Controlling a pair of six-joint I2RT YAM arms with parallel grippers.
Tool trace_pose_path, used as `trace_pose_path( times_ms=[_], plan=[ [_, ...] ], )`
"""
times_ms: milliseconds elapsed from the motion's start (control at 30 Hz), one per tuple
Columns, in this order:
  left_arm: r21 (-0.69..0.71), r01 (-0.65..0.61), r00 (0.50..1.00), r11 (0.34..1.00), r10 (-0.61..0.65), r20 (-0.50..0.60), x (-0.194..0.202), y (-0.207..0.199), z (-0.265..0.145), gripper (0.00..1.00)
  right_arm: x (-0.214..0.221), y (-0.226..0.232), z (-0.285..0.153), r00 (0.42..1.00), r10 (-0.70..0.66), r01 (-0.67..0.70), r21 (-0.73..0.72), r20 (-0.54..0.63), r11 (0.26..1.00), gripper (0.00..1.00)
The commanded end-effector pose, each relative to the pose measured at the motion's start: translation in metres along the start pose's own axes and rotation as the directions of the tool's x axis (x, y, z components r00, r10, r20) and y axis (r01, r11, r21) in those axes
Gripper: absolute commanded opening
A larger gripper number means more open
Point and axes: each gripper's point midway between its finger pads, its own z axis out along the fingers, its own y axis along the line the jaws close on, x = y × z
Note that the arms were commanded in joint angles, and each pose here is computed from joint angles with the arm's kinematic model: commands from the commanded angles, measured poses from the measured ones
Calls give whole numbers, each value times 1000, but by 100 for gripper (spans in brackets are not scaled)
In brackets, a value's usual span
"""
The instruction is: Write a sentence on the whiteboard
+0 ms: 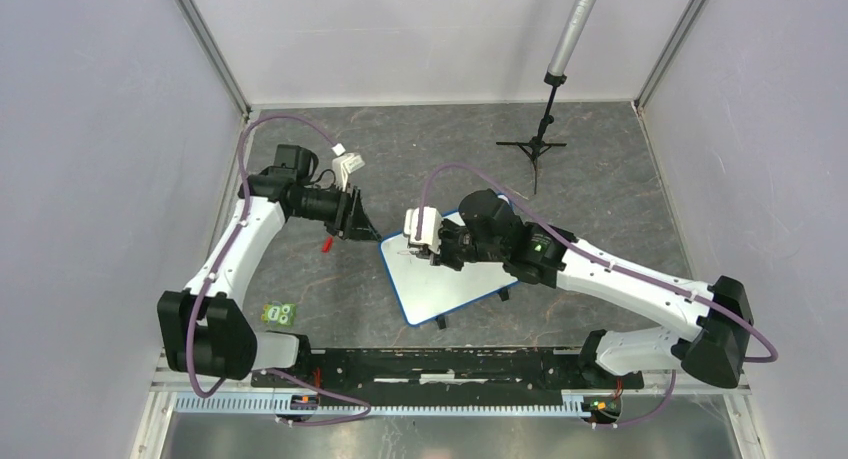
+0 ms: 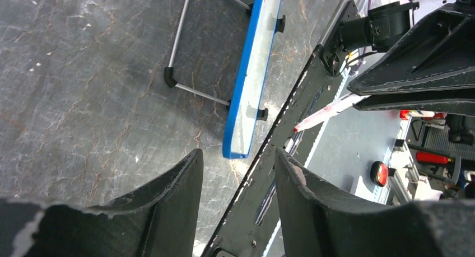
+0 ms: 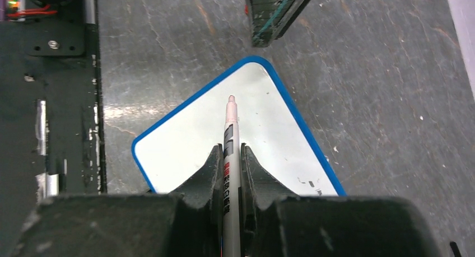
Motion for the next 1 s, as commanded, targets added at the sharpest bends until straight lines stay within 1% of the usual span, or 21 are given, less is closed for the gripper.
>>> trace_pose_path(
  times_ms=[0, 267, 400, 600, 800, 967],
  plan=[
    [46, -12, 1000, 999, 13, -11, -5, -6, 13, 54, -5, -11, 8, 1000, -26, 25, 64, 10, 998, 0],
    [56, -4, 998, 998, 7, -55, -5, -3, 26, 42, -8, -11, 16, 1000, -30, 30, 68, -1, 997, 0],
    [55, -11, 998, 998, 14, -59, -4, -3, 27, 32, -7, -14, 20, 1000, -27, 27, 84, -6, 996, 0],
    [58, -12, 998, 998, 16, -64, -4, -3, 28, 21, -15, -16, 25, 1000, -22, 22, 89, 1, 996, 0],
    [59, -14, 998, 998, 18, -64, -4, -4, 28, 13, -19, -21, 27, 1000, -21, 21, 112, 3, 994, 0],
    [57, -16, 998, 998, 19, -65, -4, -3, 28, 9, -22, -25, 28, 1000, -20, 20, 127, 4, 992, 0]
  ],
)
